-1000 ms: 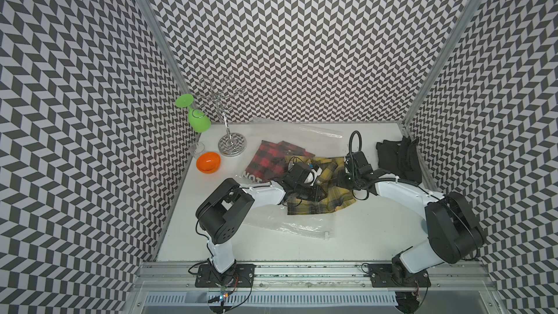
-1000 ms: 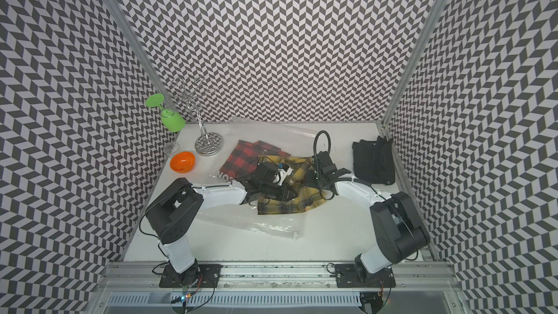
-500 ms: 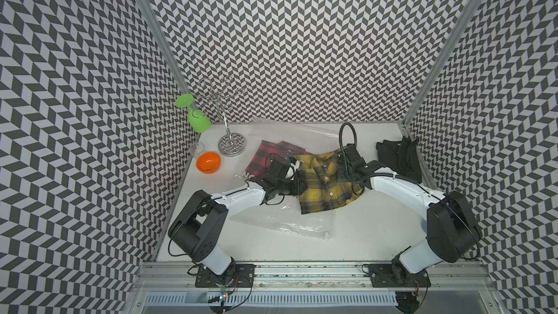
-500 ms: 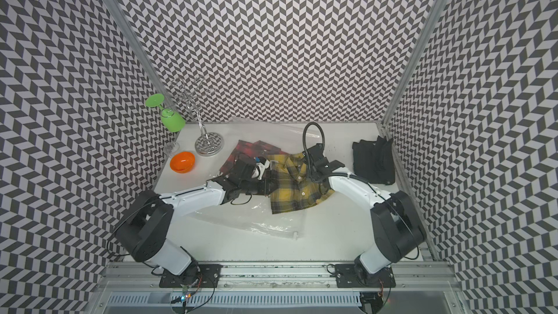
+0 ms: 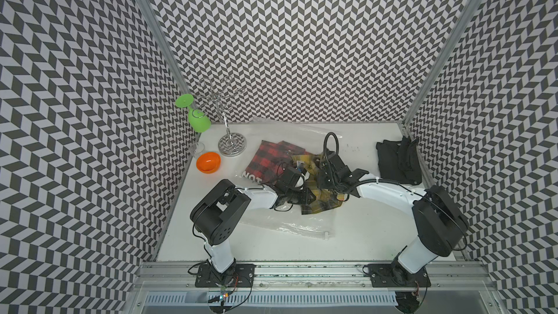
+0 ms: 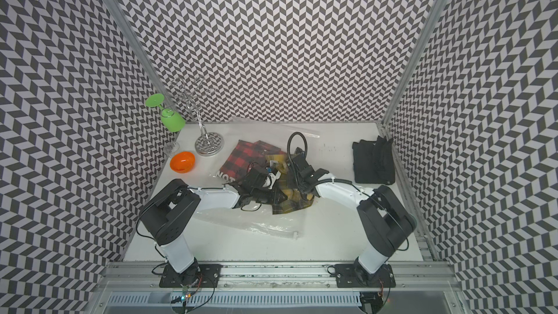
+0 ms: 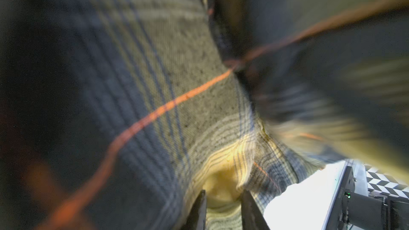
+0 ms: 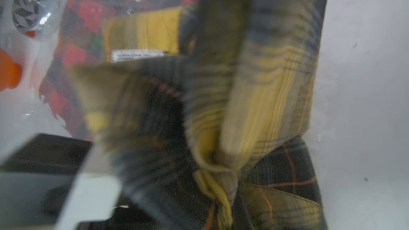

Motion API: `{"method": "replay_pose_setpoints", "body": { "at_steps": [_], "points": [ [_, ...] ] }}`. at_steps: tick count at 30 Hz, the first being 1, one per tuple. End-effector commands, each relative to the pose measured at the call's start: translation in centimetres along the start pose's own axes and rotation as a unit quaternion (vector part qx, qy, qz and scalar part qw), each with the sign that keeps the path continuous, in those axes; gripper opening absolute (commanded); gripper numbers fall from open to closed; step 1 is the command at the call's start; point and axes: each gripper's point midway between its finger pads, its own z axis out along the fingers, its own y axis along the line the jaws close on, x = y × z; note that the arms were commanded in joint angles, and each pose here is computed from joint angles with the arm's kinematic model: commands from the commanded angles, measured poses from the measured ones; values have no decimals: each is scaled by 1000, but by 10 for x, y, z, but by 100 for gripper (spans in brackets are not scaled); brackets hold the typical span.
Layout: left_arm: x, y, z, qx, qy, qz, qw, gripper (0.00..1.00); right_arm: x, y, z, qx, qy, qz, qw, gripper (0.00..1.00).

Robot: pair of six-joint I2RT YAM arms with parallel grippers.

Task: Place the folded shirt into the vacuum bag
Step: Pick up the shirt in the vacuum bag.

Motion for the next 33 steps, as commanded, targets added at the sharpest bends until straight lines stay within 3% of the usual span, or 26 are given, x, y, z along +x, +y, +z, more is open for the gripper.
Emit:
{"method": "replay_pose_setpoints", "body": {
  "at_steps": [1,4,6,7,11,14,17,26,33],
  "points": [
    [-11,-4,-16,12,-30,8,999,29,19,5,22,-38,37,33,998,1],
    [-13,-4,-31,9,-31,5,999,28,24,-3,28,-23,44,23,998,4],
    [-19,-2,-49,-4,-50,9,999,29,21,-2,24,-29,39,13,999,13],
    [-23,5,-60,-18,-64,5,998,29,19,1,22,-38,37,3,999,20],
    [-19,44,-76,-56,-86,-41,994,28,19,14,20,-65,46,-32,996,69],
    [-15,61,-81,-71,-94,-78,990,29,26,12,24,-64,64,-52,995,91],
    [-16,64,-88,-78,-107,-81,988,29,34,12,25,-60,76,-73,993,99],
    [5,83,-66,-81,-73,-102,989,29,64,14,48,25,116,-157,980,99],
    [9,81,-60,-70,-68,-105,990,28,99,-22,80,157,167,-220,948,99]
  ]
}}
